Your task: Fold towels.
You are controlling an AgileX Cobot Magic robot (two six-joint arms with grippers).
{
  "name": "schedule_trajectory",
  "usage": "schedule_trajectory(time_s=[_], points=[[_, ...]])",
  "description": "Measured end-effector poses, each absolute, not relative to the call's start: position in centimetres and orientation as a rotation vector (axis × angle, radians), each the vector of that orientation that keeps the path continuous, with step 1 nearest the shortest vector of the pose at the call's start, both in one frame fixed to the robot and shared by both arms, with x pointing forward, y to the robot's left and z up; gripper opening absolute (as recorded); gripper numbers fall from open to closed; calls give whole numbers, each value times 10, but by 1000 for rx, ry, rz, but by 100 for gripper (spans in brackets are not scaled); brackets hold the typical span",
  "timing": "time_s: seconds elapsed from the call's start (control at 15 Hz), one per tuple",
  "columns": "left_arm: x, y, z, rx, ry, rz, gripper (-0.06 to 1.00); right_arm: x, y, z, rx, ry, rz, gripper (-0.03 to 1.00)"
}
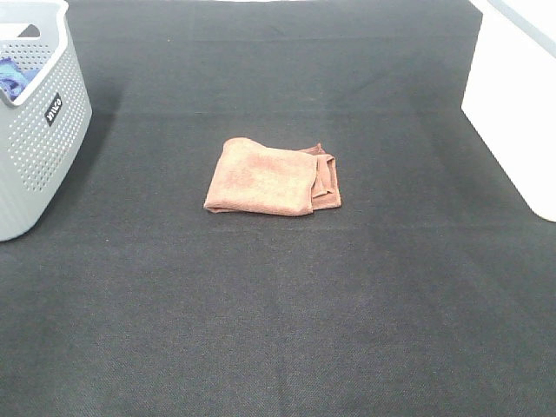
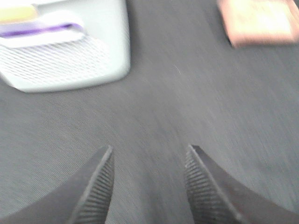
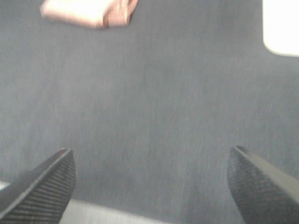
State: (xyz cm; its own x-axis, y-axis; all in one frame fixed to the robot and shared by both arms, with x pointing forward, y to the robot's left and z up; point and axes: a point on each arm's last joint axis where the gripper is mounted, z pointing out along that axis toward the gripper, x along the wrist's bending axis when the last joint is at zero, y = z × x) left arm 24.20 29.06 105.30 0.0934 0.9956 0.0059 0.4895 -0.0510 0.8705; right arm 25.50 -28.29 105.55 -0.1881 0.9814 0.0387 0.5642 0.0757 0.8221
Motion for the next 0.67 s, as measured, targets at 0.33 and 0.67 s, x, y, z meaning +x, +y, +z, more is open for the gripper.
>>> schedule_trajectory(time_s=[0.33,0.67], points=[[233,290,1053,1602,1450,917,47,231,-281,1056,1435,1687,1083,83],[233,290,1053,1602,1450,917,47,231,-280,1057,1436,1689,1097,83]])
